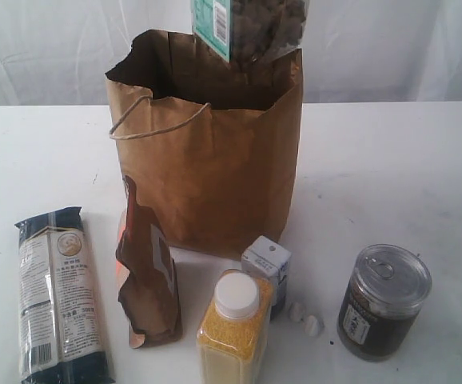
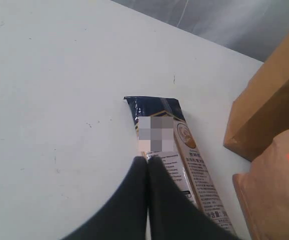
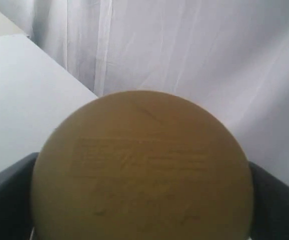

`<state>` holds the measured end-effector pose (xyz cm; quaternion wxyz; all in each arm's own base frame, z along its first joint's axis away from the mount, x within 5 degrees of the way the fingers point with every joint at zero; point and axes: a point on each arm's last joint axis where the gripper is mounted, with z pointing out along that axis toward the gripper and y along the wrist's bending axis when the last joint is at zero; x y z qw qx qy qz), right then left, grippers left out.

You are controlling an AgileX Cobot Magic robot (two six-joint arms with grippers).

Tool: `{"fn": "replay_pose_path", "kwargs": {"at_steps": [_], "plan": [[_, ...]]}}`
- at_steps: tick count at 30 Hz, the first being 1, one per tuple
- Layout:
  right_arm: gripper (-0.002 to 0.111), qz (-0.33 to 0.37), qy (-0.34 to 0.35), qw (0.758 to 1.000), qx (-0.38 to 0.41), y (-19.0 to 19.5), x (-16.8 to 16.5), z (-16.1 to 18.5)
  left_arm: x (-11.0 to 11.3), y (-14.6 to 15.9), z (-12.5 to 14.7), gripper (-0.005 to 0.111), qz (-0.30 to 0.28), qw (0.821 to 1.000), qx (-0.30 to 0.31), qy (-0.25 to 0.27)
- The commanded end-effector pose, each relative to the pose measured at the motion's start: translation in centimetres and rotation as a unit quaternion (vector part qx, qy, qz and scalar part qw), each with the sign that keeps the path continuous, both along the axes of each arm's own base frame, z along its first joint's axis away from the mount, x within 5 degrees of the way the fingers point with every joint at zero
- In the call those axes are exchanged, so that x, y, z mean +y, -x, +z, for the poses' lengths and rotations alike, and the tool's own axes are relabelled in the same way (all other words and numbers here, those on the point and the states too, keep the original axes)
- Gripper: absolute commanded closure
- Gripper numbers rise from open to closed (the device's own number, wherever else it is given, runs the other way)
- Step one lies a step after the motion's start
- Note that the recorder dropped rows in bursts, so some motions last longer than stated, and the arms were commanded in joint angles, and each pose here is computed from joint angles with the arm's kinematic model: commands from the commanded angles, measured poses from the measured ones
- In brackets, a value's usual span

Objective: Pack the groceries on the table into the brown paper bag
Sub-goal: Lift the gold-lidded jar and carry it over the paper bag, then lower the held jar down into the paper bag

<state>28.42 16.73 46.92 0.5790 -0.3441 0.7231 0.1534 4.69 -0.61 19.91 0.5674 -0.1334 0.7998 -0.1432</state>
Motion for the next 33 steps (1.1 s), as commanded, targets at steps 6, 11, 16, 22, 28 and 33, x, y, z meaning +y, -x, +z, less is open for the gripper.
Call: {"fn": "replay_pose_path", "kwargs": {"at_steps": [6, 11, 16, 22, 28, 33], "plan": [[0.108, 0.007, 0.056, 0.998, -0.008, -2.0, 1.7, -2.3, 0.0, 0.0, -0.2, 0.107, -0.003, 1.0, 0.001, 0.002], [0.108, 0.026, 0.099, 0.995, 0.004, -2.6, 2.7, -3.9, 0.0, 0.0, -0.2, 0.107, -0.003, 1.0, 0.001, 0.002], [0.108, 0.063, 0.15, 0.987, 0.009, -3.0, 4.2, -5.8, 0.0, 0.0, -0.2, 0.107, -0.003, 1.0, 0.001, 0.002], [0.108, 0.088, 0.184, 0.979, 0.031, -3.7, 5.2, -7.9, 0.0, 0.0, -0.2, 0.107, -0.003, 1.0, 0.001, 0.002], [0.108, 0.09, 0.185, 0.978, 0.042, -4.2, 5.6, -8.8, 0.0, 0.0, -0.2, 0.107, -0.003, 1.0, 0.001, 0.002], [0.108, 0.086, 0.185, 0.978, 0.043, -4.7, 5.8, -9.4, 0.0, 0.0, -0.2, 0.107, -0.003, 1.0, 0.001, 0.002]]}}
